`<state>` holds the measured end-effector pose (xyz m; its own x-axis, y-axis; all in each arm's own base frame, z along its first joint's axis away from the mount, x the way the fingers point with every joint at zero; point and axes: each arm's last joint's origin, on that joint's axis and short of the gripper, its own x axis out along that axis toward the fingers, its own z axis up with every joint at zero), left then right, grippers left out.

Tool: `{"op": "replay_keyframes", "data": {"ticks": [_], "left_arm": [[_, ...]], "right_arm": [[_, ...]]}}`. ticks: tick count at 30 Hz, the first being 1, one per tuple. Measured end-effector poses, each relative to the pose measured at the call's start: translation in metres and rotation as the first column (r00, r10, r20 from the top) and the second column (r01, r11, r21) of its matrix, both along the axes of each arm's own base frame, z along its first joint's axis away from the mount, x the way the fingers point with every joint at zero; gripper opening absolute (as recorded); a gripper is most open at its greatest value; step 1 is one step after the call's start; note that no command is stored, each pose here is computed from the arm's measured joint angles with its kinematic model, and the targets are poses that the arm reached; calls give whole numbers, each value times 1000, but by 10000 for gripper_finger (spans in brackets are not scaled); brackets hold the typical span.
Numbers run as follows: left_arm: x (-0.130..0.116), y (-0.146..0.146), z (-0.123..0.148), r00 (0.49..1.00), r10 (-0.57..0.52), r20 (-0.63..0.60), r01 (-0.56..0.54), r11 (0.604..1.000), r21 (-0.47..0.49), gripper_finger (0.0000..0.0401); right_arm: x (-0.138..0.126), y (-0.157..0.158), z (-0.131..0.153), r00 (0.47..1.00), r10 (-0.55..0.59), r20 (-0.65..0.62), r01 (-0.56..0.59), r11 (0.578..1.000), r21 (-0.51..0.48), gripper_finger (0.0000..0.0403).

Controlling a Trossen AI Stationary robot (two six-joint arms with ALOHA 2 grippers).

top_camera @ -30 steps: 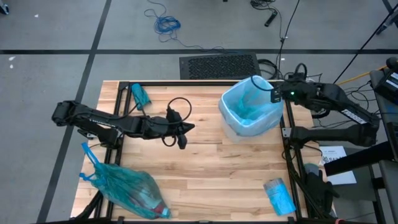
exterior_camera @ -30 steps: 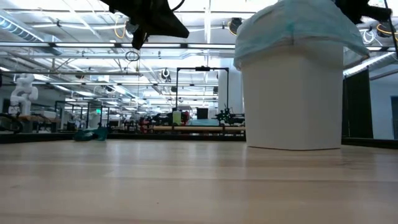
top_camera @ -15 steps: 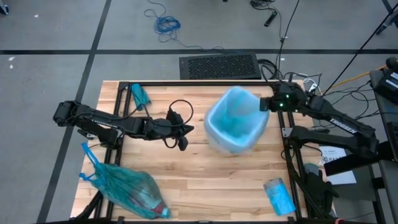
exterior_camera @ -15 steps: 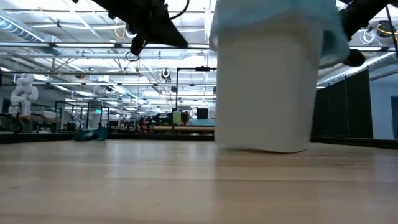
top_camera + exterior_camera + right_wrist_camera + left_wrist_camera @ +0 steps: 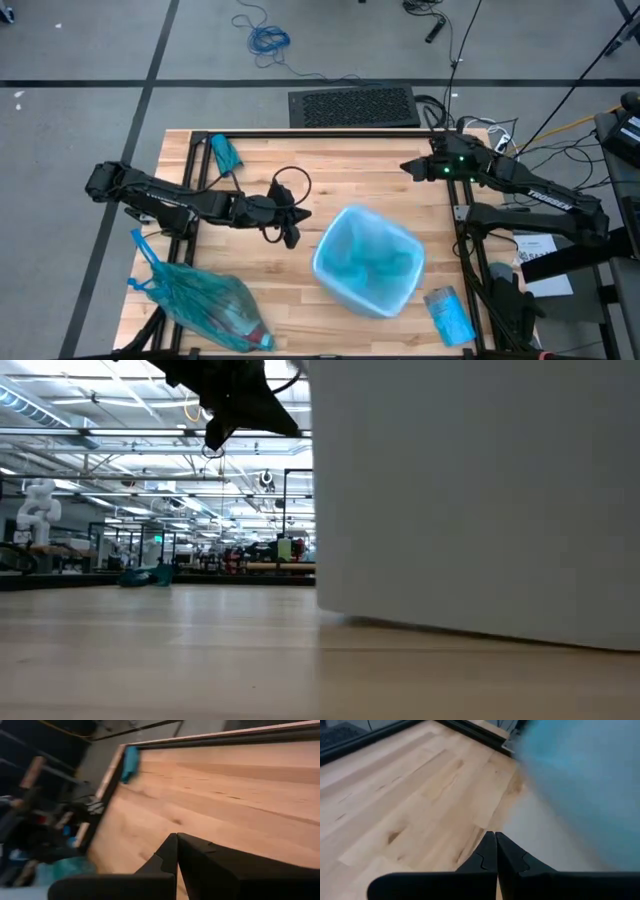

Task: Place trash/remove bag and relplace
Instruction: Insert the new blue trash bag into the white trash bin, then move the white trash bin to the center of the table

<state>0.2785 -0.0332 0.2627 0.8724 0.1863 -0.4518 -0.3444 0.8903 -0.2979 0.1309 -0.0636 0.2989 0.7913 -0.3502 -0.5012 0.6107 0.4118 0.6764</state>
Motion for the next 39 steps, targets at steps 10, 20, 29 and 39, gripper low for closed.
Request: {"op": "replay_keyframes", "data": {"ticks": [10,20,29,39], "left_arm": [[-10,1,11,1000,2,24,-2,1000,-3,0],[-54,-21,30,980,-198,-26,191,967,-171,0],[-71,-62,42,939,-334,80,339,861,-378,0],[-64,-152,17,972,-108,207,211,790,-575,0]], "right_arm": [[-5,21,10,989,111,95,-112,994,5,0],[-34,62,1,924,381,14,-379,915,139,0],[-36,86,-3,808,589,9,-569,778,266,0],[-38,105,-5,667,744,-41,-723,659,208,0]]}}
